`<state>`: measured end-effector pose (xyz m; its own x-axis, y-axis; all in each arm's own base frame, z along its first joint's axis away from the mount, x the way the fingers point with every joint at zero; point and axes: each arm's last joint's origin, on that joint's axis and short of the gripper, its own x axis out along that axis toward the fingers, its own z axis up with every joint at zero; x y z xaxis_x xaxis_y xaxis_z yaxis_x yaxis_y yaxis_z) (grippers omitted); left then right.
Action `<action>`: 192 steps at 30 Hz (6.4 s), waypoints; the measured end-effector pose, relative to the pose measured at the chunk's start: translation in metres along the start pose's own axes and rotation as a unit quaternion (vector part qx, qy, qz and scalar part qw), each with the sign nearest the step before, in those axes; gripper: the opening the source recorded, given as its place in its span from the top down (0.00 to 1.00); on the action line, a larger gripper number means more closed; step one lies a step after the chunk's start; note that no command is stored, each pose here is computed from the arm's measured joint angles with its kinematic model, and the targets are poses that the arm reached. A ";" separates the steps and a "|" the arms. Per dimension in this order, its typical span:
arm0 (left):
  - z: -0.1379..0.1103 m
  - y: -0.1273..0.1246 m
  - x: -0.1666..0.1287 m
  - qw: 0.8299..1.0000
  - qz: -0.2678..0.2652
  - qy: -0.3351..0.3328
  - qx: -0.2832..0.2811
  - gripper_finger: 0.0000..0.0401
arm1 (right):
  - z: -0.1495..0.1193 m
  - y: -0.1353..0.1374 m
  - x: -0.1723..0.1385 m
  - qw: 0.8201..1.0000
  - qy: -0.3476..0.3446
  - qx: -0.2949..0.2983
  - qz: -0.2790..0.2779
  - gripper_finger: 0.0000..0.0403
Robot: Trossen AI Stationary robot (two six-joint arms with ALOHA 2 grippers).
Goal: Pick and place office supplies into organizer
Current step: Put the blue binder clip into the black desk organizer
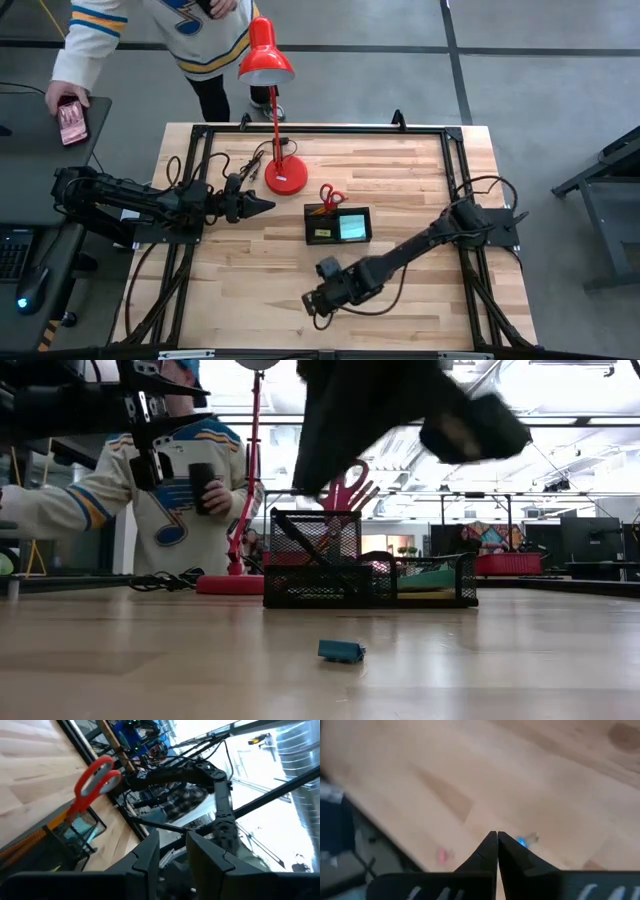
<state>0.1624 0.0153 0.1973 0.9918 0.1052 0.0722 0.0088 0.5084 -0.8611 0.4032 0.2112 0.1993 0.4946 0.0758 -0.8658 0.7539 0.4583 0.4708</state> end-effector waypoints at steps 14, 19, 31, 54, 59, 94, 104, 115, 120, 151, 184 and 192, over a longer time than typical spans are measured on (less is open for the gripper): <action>-0.001 0.003 0.000 0.999 0.022 -0.005 0.033 0.78 | -0.014 0.000 -0.041 0.987 0.047 -0.155 0.006 0.57; -0.001 0.002 0.000 0.999 0.015 0.002 0.032 0.78 | -0.006 -0.001 -0.040 0.981 0.055 -0.187 0.005 0.52; -0.004 0.001 0.000 0.995 -0.024 0.058 0.078 0.78 | -0.028 -0.009 -0.010 0.976 0.037 -0.213 -0.037 0.52; -0.006 0.003 0.000 0.993 -0.010 0.061 0.098 0.78 | -0.006 -0.007 0.019 0.975 0.082 0.201 -0.043 0.52; -0.005 0.003 0.000 0.994 -0.005 0.054 0.098 0.78 | -0.003 -0.005 0.020 0.972 0.080 0.219 -0.031 0.52; -0.005 0.003 0.000 0.995 -0.006 0.053 0.085 0.78 | -0.006 -0.016 0.060 0.901 0.075 0.420 -0.078 0.52; -0.005 0.003 0.000 0.995 -0.005 0.053 0.085 0.78 | -0.002 -0.022 0.060 0.898 0.065 0.422 -0.105 0.55; -0.006 0.003 0.000 0.994 -0.015 0.067 0.085 0.78 | 0.009 -0.025 0.062 0.905 0.041 0.409 -0.105 0.72; -0.006 0.003 0.000 0.994 -0.015 0.067 0.085 0.78 | 0.005 -0.025 0.062 0.904 0.052 0.410 -0.109 0.77; -0.005 0.003 0.000 0.992 -0.011 0.060 0.109 0.78 | -0.011 -0.021 0.082 0.927 0.040 0.364 -0.076 1.00; -0.006 0.003 0.000 0.991 -0.017 0.068 0.113 0.78 | 0.023 0.023 -0.001 0.938 -0.095 0.304 -0.136 1.00; -0.008 0.002 -0.001 0.989 -0.038 0.095 0.109 0.78 | 0.066 0.017 -0.005 0.936 -0.139 0.284 -0.154 1.00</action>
<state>0.1627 0.0097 0.1921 0.9956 -0.0919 0.0186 0.0767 0.6837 -0.7258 0.4421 0.1599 0.2233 0.2496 -0.2514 -0.9352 0.9485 -0.1311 0.2884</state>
